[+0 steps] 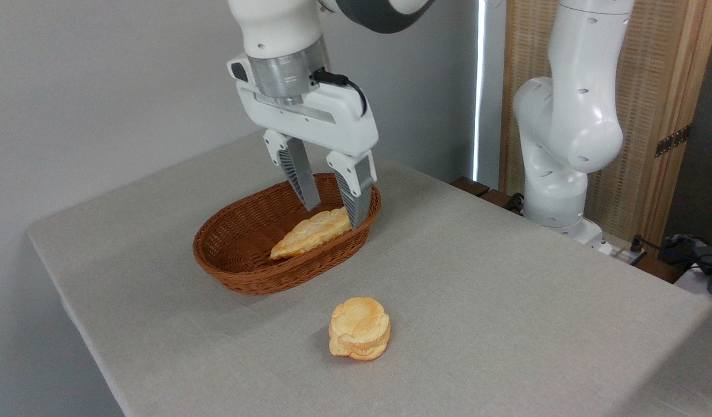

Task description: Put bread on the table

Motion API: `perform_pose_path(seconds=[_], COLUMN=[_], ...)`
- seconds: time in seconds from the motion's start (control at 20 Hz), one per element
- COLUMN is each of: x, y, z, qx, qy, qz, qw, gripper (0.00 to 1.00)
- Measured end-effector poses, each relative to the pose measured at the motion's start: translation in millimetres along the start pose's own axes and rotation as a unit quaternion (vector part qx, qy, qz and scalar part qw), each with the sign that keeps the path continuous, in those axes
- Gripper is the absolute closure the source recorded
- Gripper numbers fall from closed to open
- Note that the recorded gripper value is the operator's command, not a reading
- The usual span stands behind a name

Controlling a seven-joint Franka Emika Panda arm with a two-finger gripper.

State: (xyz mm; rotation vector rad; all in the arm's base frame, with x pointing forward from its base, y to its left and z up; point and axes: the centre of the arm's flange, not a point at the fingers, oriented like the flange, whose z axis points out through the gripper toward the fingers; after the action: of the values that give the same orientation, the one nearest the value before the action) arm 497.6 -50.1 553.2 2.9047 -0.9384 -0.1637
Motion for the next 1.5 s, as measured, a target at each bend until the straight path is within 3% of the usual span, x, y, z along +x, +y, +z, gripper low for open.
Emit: perform_pose_path(seconds=[0.3, 0.45, 0.8, 1.1, 1.5], x=[39, 48, 65, 78, 94], y=[88, 107, 113, 113, 103], z=[12, 34, 77, 98, 131], qx=[0.0, 0.0, -0.026, -0.06, -0.059], qy=[-0.013, -0.037, -0.07, -0.063, -0.066], qz=[0.018, 0.018, 0.012, -0.003, -0.014], qw=[0.9997, 0.9991, 0.9972, 0.9962, 0.9959], gripper=[0.0, 0.0, 0.0, 0.0, 0.0])
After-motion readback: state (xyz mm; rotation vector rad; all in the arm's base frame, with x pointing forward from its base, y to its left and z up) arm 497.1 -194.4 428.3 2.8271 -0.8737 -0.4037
